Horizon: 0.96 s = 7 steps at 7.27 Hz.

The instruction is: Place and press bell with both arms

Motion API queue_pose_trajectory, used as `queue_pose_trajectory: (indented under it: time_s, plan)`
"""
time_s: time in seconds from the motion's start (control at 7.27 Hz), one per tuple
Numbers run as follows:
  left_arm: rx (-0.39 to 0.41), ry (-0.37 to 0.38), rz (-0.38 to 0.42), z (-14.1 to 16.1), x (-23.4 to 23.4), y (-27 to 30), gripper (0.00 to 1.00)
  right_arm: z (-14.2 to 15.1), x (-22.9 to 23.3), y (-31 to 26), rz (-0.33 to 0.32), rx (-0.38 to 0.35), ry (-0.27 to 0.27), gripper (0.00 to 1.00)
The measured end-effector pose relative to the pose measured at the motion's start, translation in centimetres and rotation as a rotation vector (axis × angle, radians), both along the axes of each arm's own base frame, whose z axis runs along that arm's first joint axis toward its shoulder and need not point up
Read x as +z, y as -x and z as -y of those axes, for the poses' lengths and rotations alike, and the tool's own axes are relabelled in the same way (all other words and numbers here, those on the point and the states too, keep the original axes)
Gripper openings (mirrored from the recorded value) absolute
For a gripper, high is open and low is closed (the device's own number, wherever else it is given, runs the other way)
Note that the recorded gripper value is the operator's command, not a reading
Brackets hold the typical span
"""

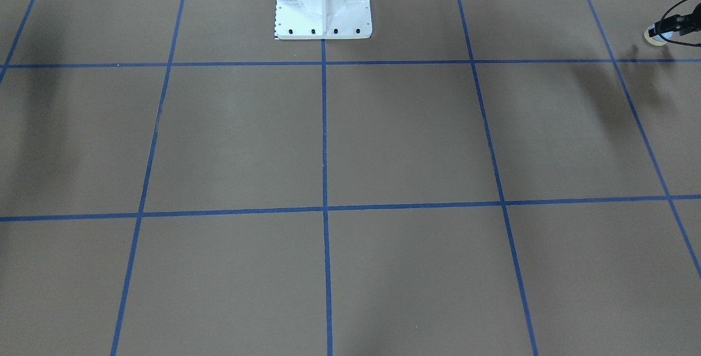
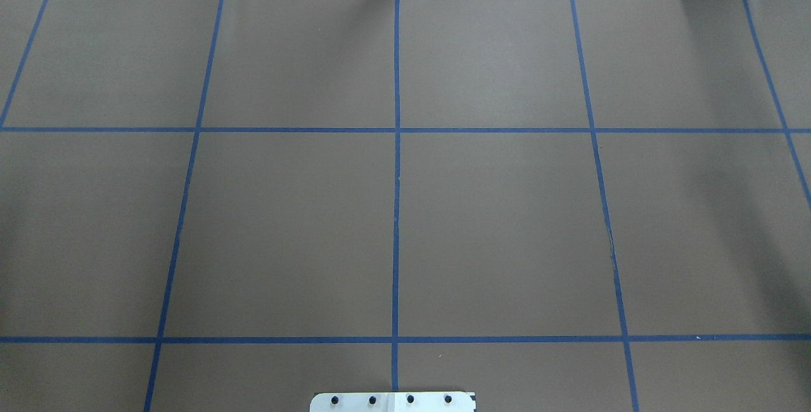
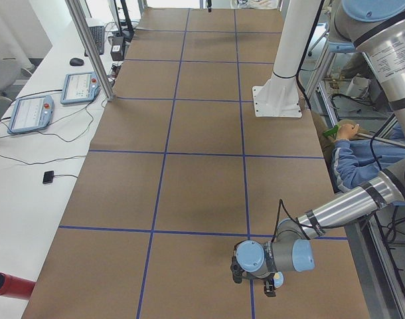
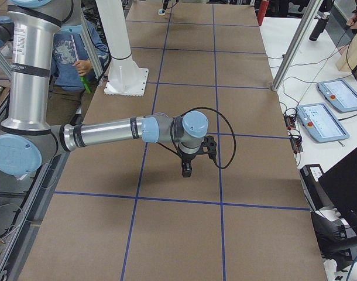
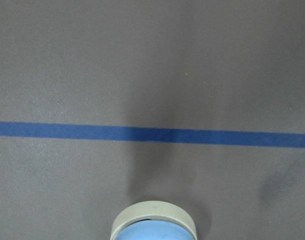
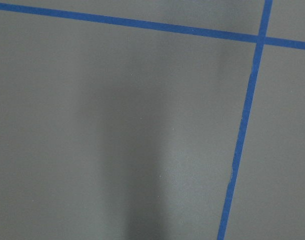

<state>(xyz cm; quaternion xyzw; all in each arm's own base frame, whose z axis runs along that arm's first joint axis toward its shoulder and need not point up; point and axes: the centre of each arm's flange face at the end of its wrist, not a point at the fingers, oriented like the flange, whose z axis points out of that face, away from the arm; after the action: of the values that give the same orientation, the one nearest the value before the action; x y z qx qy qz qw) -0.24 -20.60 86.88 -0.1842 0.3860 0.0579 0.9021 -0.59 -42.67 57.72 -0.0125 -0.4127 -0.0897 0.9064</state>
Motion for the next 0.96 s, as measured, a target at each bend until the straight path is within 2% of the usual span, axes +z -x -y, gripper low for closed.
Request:
queue_pose_trajectory:
  time_s: [0.41, 0.96]
  plan:
    - [0.008, -0.011, -0.001, -0.7, 1.0, 0.0, 1.00, 0.1, -0.2, 0.8, 0.001, -0.019, -0.004, 1.00]
    - [0.044, -0.027, -0.015, 0.0, 0.9, -1.0, 1.00, 0.1, -0.3, 1.6, 0.001, -0.036, -0.006, 1.00]
